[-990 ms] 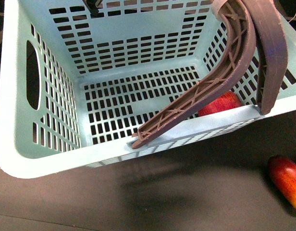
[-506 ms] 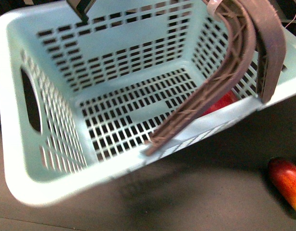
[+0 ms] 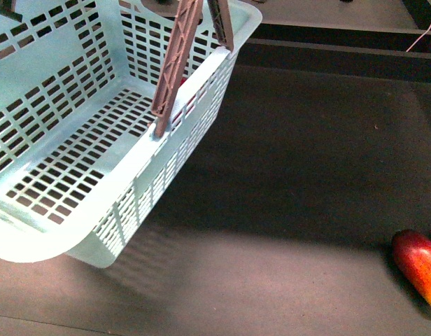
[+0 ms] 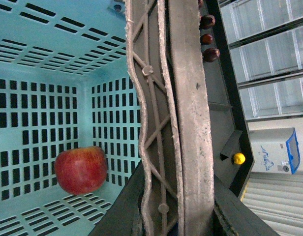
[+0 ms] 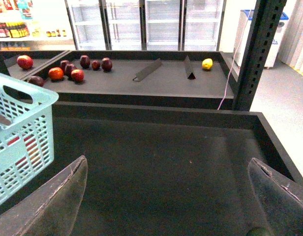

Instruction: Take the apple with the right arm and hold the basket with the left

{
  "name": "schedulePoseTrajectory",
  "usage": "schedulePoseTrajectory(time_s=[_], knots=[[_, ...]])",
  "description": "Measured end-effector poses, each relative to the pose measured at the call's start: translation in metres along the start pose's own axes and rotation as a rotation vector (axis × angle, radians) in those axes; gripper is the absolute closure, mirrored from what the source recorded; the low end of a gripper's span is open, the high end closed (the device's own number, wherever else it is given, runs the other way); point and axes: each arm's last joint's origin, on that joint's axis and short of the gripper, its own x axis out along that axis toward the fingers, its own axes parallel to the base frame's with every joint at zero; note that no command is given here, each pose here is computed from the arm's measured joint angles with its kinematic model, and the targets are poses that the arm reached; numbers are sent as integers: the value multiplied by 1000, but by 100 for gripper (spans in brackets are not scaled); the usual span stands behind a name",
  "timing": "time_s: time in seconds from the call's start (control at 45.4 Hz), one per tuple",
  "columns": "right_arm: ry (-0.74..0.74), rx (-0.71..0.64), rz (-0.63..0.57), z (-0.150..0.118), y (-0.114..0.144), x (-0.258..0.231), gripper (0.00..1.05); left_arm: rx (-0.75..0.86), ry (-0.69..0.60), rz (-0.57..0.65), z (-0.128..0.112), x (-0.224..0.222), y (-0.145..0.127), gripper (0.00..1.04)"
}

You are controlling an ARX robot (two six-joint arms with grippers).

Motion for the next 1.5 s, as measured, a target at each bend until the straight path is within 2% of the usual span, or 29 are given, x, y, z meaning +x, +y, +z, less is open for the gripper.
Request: schedulePoseTrajectory(time_s=[0.242,0.462,0.572,1.034,1.342,1.496], knots=[[0,0,0,0,0,0,9,-109,21,50,21,43,15,86],[0,0,0,0,0,0,9,-170,-23,78,30,75,24,86],[0,0,0,0,0,0,9,-184,-49,113,30,92,38,86],[0,0,0,0,0,0,9,-229,-116,134,39,105,67,86],[0,0,-1,0,0,0,9,-210,-101,156,32,104,69,86],[0,0,-1,0,0,0,9,-208,-97,165,29,102,70,67]])
